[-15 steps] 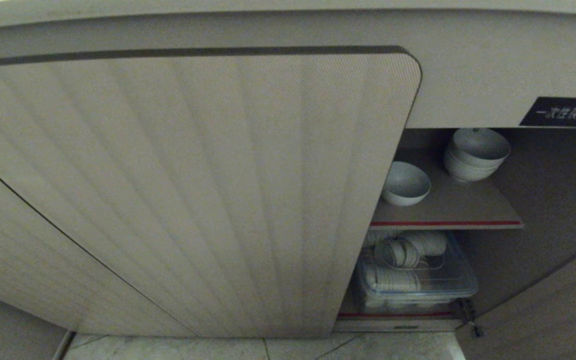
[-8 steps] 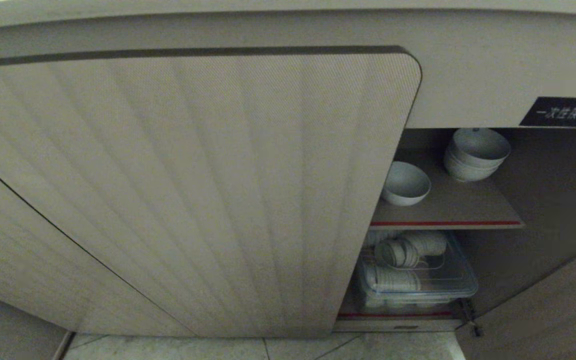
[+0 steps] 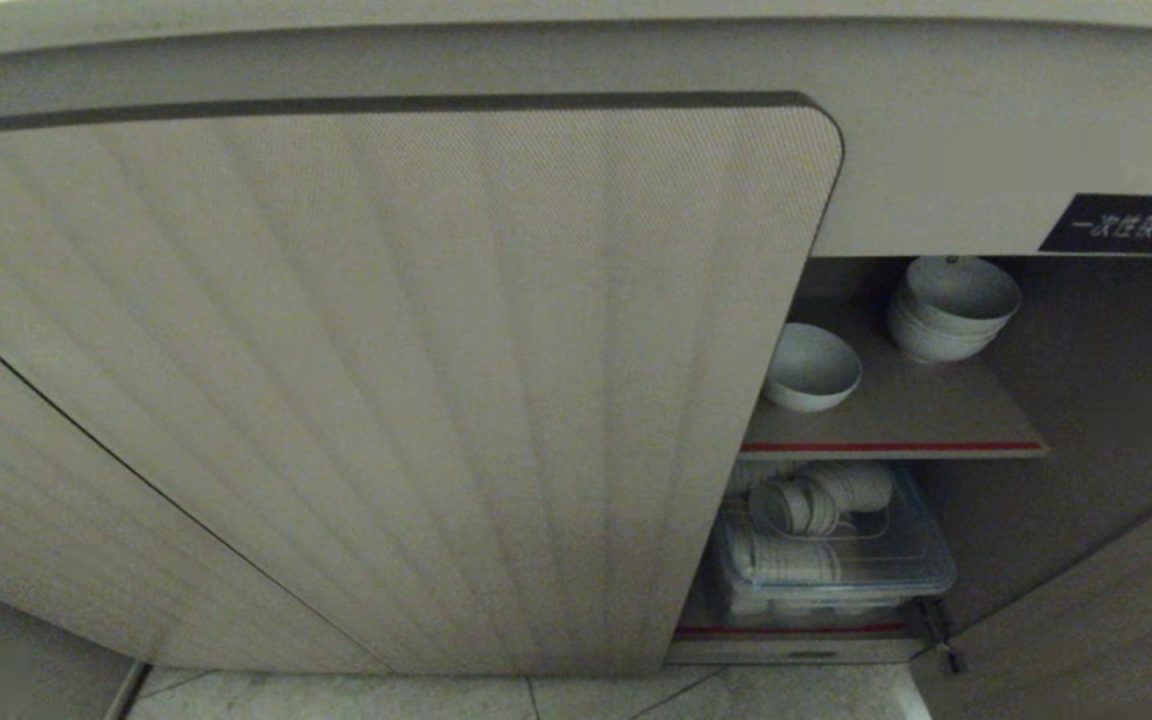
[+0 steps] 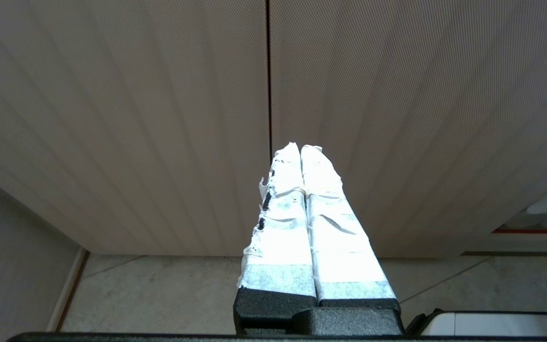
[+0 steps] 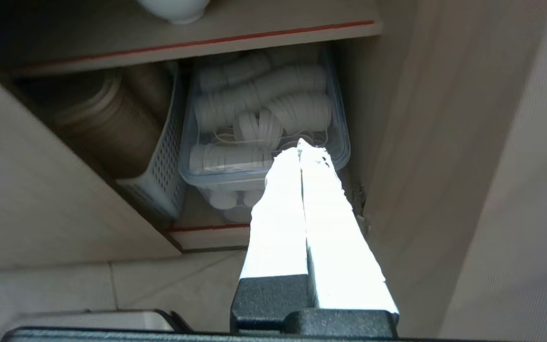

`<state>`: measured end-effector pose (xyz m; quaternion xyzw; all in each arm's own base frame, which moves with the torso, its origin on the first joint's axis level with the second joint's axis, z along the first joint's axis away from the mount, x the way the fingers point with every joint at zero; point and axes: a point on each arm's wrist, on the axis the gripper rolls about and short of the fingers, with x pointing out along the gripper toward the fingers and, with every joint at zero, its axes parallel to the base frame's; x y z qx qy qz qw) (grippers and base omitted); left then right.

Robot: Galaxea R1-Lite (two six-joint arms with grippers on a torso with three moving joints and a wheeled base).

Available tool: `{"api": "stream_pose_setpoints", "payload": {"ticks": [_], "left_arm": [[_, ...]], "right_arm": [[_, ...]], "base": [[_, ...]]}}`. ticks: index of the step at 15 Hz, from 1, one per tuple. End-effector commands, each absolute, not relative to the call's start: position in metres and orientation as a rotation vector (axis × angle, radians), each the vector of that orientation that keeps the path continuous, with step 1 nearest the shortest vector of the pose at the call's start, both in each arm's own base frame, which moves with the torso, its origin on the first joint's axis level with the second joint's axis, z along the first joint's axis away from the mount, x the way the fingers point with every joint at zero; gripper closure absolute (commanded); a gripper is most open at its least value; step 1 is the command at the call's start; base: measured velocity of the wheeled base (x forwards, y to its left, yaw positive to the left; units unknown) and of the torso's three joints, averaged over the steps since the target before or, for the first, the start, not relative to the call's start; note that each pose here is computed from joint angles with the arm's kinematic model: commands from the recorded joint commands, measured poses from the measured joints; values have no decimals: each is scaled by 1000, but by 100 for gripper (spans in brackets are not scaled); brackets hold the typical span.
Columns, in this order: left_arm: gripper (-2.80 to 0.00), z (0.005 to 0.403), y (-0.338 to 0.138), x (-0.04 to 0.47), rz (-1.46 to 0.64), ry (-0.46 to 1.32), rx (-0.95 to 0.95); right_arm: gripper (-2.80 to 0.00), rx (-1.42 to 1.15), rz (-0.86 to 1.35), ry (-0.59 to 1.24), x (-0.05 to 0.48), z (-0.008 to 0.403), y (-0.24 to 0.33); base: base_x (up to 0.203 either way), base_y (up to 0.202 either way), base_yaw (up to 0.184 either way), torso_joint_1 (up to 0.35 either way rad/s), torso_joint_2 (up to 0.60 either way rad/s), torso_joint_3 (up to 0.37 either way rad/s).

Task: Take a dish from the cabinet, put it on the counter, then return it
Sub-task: Take the bowl from the cabinet

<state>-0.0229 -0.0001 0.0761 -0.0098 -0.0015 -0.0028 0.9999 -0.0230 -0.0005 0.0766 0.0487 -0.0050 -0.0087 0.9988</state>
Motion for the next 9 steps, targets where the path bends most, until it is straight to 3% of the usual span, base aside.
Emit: {"api": "stream_pose_setpoints", "payload": {"ticks": [1, 9], "left_arm": [[0, 76, 0, -23, -6, -3, -20], [0, 76, 0, -23, -6, -3, -20]], "right_arm": [[0, 59, -5, -12, -23, 77, 0], [0, 6, 18, 11, -22, 78, 0]], "base": [[0, 0, 0, 0, 0, 0], [0, 0, 0, 0, 0, 0]]}}
